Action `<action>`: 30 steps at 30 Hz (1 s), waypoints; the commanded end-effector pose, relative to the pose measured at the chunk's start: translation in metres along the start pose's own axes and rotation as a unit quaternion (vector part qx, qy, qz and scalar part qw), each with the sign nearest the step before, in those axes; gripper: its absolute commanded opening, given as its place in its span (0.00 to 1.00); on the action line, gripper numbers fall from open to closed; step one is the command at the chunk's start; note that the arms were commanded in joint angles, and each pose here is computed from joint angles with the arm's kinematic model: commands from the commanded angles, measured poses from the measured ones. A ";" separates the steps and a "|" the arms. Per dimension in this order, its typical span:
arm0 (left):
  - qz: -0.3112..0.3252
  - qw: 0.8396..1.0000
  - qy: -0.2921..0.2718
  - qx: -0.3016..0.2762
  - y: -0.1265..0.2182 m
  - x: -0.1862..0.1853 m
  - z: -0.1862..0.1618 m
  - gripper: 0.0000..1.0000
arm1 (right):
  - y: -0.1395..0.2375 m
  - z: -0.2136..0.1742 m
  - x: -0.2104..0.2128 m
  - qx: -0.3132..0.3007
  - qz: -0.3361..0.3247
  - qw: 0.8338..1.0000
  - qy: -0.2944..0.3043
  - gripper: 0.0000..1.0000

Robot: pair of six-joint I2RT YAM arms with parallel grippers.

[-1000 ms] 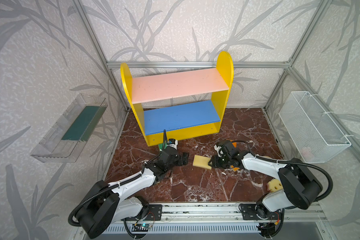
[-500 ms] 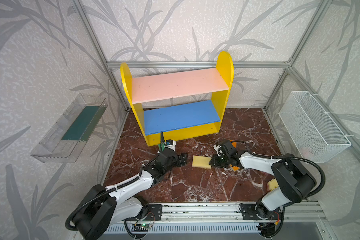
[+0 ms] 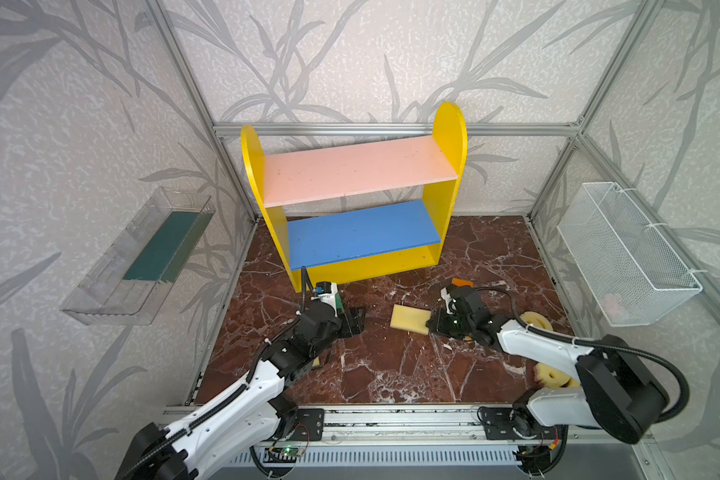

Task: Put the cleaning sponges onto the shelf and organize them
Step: 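Lift the pale yellow sponge with the right gripper toward the blue shelf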

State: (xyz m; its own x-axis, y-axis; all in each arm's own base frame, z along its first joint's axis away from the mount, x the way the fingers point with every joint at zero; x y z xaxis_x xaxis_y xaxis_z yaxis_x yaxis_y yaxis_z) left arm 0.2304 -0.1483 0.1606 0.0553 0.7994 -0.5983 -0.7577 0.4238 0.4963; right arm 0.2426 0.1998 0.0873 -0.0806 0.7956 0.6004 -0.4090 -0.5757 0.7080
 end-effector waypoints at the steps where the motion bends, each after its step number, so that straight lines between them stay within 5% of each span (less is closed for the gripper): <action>1: 0.044 0.999 0.010 0.012 0.006 0.019 -0.009 0.87 | 0.022 0.017 0.006 -0.071 0.009 0.997 -0.036 0.00; 11: 0.041 0.999 0.020 0.017 0.006 0.018 -0.010 0.86 | 0.076 0.063 0.032 -0.220 0.072 0.963 -0.138 0.00; 30: 0.022 0.999 0.036 0.023 -0.002 0.017 -0.018 0.84 | 0.069 0.167 0.060 -0.383 0.074 0.887 -0.246 0.00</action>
State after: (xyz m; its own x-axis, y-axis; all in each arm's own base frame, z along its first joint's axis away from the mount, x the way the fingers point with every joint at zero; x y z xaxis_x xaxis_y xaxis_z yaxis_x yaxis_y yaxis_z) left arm 0.2202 -0.1422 0.1406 -0.0170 0.7979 -0.6026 -0.7220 0.4071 0.5594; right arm 0.3451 0.1821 0.2224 0.1433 0.4829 0.8639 -0.8989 -0.3017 0.3178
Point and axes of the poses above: each gripper's point midway between its finger pads, its own y axis back along the fingers, its own x axis along the line the jaws close on, z = x × y, the point moved 3 cm from there along y, back along the fingers, and after that the axes turned 7 degrees about y, right-handed, at the moved point
